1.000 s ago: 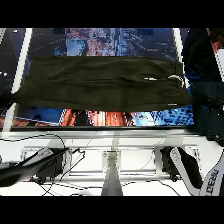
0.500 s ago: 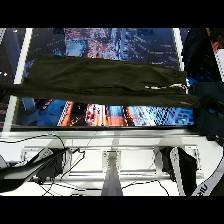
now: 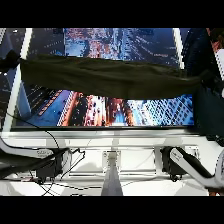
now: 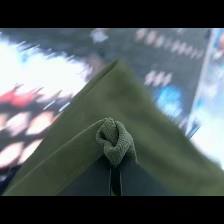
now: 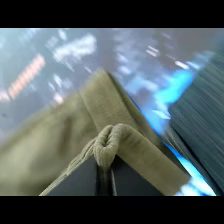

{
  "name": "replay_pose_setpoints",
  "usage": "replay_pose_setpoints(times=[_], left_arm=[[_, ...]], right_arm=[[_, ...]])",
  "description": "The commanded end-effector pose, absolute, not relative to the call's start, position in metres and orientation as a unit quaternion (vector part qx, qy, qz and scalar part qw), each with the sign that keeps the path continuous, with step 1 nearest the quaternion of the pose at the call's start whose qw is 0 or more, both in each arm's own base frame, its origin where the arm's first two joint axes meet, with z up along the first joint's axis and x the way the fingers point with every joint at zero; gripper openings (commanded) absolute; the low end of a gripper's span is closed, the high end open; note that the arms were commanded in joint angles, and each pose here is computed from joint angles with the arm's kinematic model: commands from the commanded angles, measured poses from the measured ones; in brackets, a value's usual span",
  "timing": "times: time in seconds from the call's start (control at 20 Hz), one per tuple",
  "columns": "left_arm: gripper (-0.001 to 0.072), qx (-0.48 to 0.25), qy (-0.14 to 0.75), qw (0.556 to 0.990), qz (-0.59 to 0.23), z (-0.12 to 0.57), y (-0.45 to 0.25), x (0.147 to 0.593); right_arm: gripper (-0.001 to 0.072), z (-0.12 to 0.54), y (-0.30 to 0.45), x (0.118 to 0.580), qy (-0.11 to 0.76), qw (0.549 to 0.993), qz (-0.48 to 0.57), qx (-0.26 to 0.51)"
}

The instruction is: Fold the clothes and pants, and hang the long-sleeved shirts on hangers.

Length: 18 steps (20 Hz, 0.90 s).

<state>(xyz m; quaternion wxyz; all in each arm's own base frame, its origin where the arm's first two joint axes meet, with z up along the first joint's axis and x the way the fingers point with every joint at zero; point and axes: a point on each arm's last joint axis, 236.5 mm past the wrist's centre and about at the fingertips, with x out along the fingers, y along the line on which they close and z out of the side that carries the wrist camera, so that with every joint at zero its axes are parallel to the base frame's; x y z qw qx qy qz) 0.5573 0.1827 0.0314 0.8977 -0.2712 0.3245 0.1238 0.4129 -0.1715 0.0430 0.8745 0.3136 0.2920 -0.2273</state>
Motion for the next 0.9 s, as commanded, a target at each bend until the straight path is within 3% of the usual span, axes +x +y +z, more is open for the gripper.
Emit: replay_pose_setpoints(times=[0.0, 0.05, 0.1, 0.15, 0.2, 0.25, 0.4, 0.55, 0.65, 0.85], left_arm=[[0.0018, -0.296, 0.282, 0.904, 0.125, 0.027, 0.171, 0.614], [0.0023, -0.314, 0.272, 0.9, 0.132, 0.023, 0.171, 0.62], [0.0135, -0.324, 0.269, 0.897, 0.134, 0.018, 0.17, 0.623], [0.044, -0.327, 0.269, 0.896, 0.134, 0.016, 0.169, 0.624], [0.071, -0.328, 0.269, 0.895, 0.134, 0.017, 0.169, 0.623], [0.072, -0.33, 0.275, 0.893, 0.131, 0.018, 0.167, 0.621], [0.072, -0.33, 0.313, 0.882, 0.125, 0.028, 0.171, 0.597], [0.0691, -0.303, 0.396, 0.856, 0.139, 0.027, 0.192, 0.543], [0.0638, -0.253, 0.468, 0.829, 0.172, 0.021, 0.214, 0.492], [0.0627, -0.173, 0.566, 0.782, 0.195, 0.014, 0.233, 0.413]], right_arm=[[0.0025, 0.024, -0.189, 0.484, 0.258, 0.862, -0.237, 0.366], [0.0025, 0.017, -0.195, 0.499, 0.246, 0.865, -0.239, 0.367], [0.003, 0.005, -0.198, 0.507, 0.247, 0.864, -0.242, 0.367], [0.0152, -0.006, -0.201, 0.511, 0.249, 0.863, -0.244, 0.365], [0.0459, -0.017, -0.201, 0.511, 0.257, 0.859, -0.247, 0.367], [0.072, -0.023, -0.199, 0.51, 0.267, 0.856, -0.247, 0.368], [0.0712, -0.028, -0.19, 0.501, 0.298, 0.848, -0.242, 0.366], [0.0712, -0.029, -0.182, 0.493, 0.32, 0.84, -0.237, 0.369], [0.0695, -0.028, -0.178, 0.489, 0.333, 0.841, -0.23, 0.359], [0.0693, -0.033, -0.172, 0.484, 0.366, 0.856, -0.203, 0.304]])
